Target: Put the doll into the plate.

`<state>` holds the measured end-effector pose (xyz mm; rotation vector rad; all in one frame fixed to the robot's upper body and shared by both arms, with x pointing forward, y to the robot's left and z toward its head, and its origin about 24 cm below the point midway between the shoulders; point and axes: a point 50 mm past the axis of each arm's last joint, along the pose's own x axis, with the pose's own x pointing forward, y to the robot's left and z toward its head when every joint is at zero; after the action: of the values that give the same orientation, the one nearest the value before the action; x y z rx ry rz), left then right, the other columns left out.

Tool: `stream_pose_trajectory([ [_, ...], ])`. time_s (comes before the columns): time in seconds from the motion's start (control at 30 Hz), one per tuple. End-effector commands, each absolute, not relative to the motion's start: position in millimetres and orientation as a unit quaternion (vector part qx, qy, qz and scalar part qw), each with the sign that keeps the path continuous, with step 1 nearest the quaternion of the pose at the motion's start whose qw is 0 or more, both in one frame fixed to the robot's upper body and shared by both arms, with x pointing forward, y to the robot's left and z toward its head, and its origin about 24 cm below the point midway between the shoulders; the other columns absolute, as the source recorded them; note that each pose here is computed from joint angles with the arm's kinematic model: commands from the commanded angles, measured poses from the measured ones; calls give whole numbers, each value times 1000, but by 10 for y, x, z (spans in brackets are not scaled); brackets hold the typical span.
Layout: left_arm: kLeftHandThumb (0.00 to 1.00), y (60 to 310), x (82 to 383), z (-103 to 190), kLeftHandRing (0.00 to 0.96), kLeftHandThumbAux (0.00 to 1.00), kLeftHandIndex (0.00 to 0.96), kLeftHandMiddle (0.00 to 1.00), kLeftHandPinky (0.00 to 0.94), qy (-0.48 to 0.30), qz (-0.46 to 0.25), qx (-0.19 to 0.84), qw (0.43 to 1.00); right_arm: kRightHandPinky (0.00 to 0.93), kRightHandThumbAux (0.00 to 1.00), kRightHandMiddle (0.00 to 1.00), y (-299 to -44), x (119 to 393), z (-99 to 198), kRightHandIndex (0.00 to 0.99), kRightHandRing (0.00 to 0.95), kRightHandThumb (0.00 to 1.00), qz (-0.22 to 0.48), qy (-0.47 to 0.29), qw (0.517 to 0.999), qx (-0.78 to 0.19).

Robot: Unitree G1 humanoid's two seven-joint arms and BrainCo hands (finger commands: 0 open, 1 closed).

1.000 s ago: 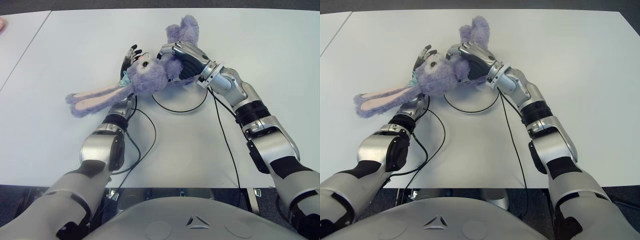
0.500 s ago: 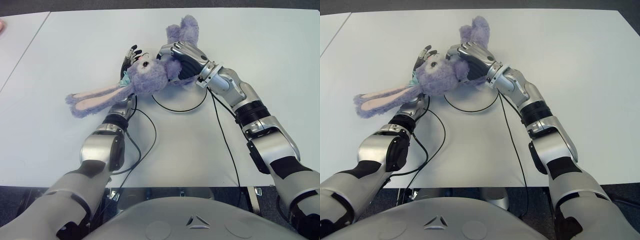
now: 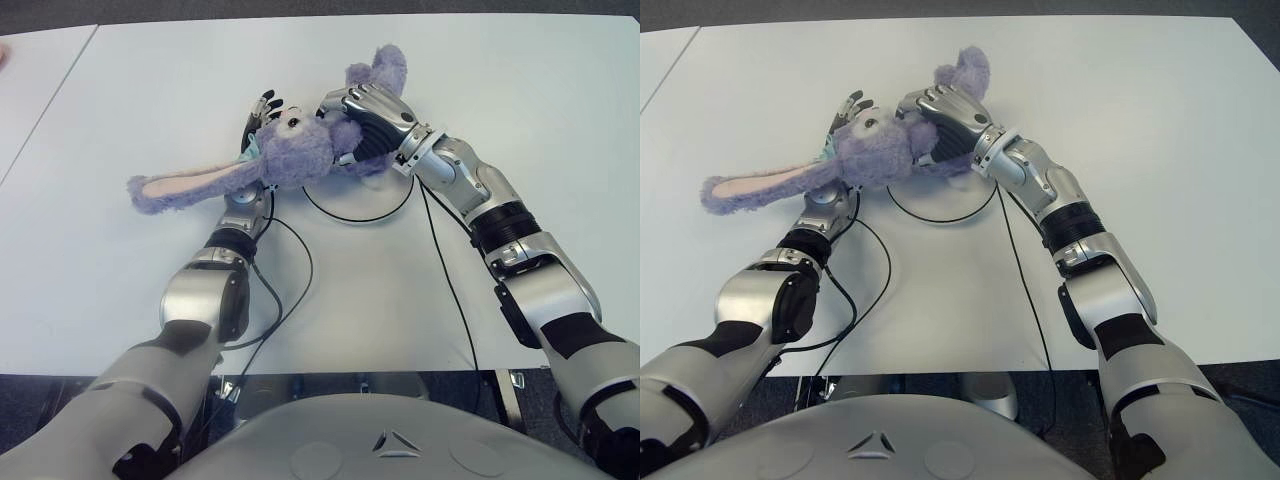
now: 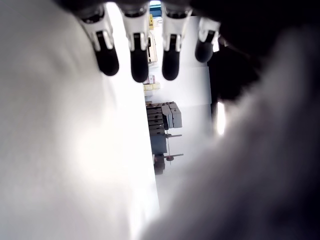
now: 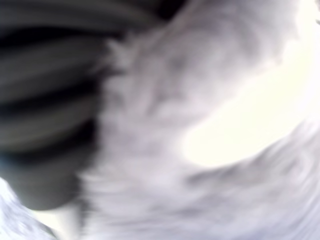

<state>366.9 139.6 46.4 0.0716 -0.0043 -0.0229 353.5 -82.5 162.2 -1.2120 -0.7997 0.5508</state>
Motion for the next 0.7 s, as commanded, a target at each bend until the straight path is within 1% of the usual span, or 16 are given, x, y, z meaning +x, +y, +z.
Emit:
stream_pose_trajectory([
  [0.03, 0, 1324, 2818, -762, 154, 496, 98, 161, 141, 282, -11, 24, 959, 583, 547, 515, -845, 3527, 1398, 238, 587, 158, 254, -325, 702, -580],
  [0.07, 0, 1323, 2818, -761, 155, 496, 98, 162, 142, 282, -11, 24, 959, 524, 528, 428, -845, 3530, 1396, 192, 507, 152, 252, -325, 701, -582],
  [0.1, 0, 1322, 2819, -760, 155, 496, 99, 162, 142, 282, -11, 24, 959, 485, 515, 372, -844, 3534, 1393, 162, 455, 148, 249, -325, 699, -586],
  [0.13, 0, 1320, 2820, -759, 155, 496, 98, 163, 143, 281, -11, 24, 959, 460, 509, 343, -839, 3540, 1389, 146, 425, 145, 245, -325, 696, -591],
  [0.17, 0, 1319, 2821, -758, 156, 495, 97, 163, 144, 281, -12, 24, 959, 390, 498, 286, -837, 3544, 1385, 109, 362, 137, 242, -326, 695, -594],
  [0.2, 0, 1318, 2822, -757, 157, 494, 95, 164, 146, 280, -12, 24, 960, 344, 490, 250, -836, 3547, 1383, 85, 321, 131, 239, -326, 693, -597],
  [0.23, 0, 1316, 2822, -756, 157, 493, 95, 164, 146, 279, -12, 23, 960, 328, 488, 237, -834, 3550, 1379, 77, 307, 129, 235, -327, 690, -601],
  [0.3, 0, 1313, 2824, -753, 159, 485, 92, 168, 142, 278, -14, 23, 960, 303, 482, 181, -832, 3560, 1369, 35, 258, 118, 224, -330, 684, -610],
  [0.37, 0, 1312, 2825, -753, 160, 482, 91, 171, 136, 278, -15, 22, 960, 286, 479, 147, -833, 3567, 1360, 18, 232, 110, 218, -331, 682, -615],
  [0.5, 0, 1311, 2826, -753, 160, 481, 89, 172, 140, 280, -15, 20, 960, 227, 469, 88, -839, 3578, 1346, 3, 181, 95, 209, -330, 678, -622],
  [0.57, 0, 1311, 2826, -754, 160, 482, 89, 172, 144, 280, -14, 20, 960, 209, 466, 75, -840, 3582, 1342, 1, 169, 90, 206, -330, 677, -625],
  [0.63, 0, 1310, 2829, -752, 159, 485, 89, 170, 149, 281, -14, 17, 959, 151, 460, 47, -845, 3597, 1325, 0, 127, 73, 203, -325, 675, -630],
  [0.7, 0, 1310, 2832, -750, 157, 492, 94, 167, 153, 281, -13, 16, 960, 73, 452, 19, -852, 3610, 1313, 0, 61, 47, 199, -322, 674, -634],
])
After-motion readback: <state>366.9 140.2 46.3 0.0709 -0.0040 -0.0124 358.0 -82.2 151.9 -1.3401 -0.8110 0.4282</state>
